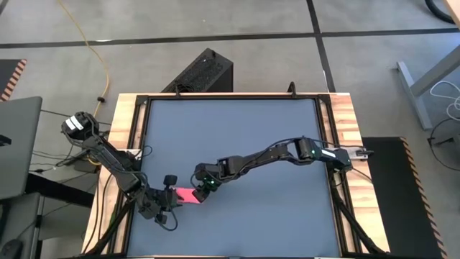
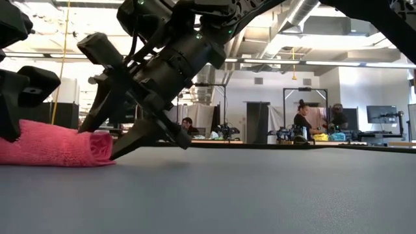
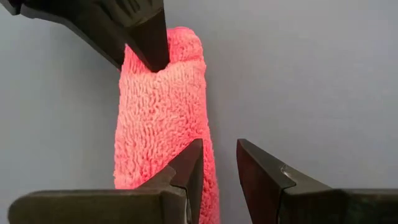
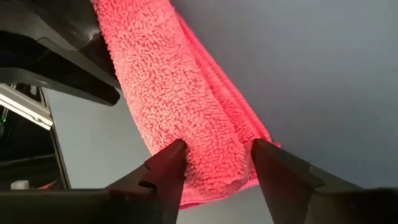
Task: Roll towel into tight, uniform cylinder
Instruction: Roll the red towel
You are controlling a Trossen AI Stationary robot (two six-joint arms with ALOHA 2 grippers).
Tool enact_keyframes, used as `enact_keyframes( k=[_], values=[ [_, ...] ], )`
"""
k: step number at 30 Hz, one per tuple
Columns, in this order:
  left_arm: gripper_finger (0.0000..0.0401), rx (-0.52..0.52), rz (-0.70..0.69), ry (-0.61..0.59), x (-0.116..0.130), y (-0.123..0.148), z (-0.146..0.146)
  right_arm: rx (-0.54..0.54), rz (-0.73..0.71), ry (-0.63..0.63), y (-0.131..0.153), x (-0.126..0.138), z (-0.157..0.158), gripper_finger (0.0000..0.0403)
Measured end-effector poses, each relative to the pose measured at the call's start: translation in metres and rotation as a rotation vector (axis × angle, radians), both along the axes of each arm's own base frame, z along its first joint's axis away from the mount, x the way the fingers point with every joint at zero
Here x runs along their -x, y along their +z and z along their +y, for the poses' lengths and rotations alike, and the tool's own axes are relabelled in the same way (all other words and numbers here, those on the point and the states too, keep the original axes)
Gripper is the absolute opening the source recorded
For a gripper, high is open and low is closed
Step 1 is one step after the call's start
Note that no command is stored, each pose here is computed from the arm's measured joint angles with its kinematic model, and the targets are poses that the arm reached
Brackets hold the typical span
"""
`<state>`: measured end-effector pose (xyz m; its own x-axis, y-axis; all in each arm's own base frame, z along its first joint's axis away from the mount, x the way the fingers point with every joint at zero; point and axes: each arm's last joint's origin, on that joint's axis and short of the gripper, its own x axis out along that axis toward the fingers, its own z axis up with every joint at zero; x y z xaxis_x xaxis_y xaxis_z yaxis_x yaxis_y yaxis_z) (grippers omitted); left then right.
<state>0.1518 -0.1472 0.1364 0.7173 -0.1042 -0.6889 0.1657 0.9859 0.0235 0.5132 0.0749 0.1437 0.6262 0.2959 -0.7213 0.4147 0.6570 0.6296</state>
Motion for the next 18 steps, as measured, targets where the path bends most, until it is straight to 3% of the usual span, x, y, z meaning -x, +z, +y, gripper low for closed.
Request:
enact_keyframes(
  k=[5,8,11,14,18],
  values=[
    [0.0087,0.014,-0.057,-0.033,-0.002,0.005,-0.004,-0.014,0.007,0.013,0.004,0.002,0.001,0.0227],
    [0.0087,-0.028,-0.156,-0.086,-0.004,0.016,-0.011,-0.019,0.007,0.018,0.004,0.002,0.001,0.0228],
    [0.0087,-0.113,-0.237,-0.015,-0.003,0.023,-0.011,-0.019,0.011,0.018,0.004,0.002,0.001,0.0228],
    [0.0087,-0.171,-0.206,0.055,0.000,0.017,-0.005,-0.019,0.013,0.018,0.004,0.002,0.001,0.0228],
    [0.0087,-0.156,-0.086,0.125,0.002,0.003,0.002,-0.019,0.013,0.018,0.004,0.002,0.001,0.0228]
  ],
)
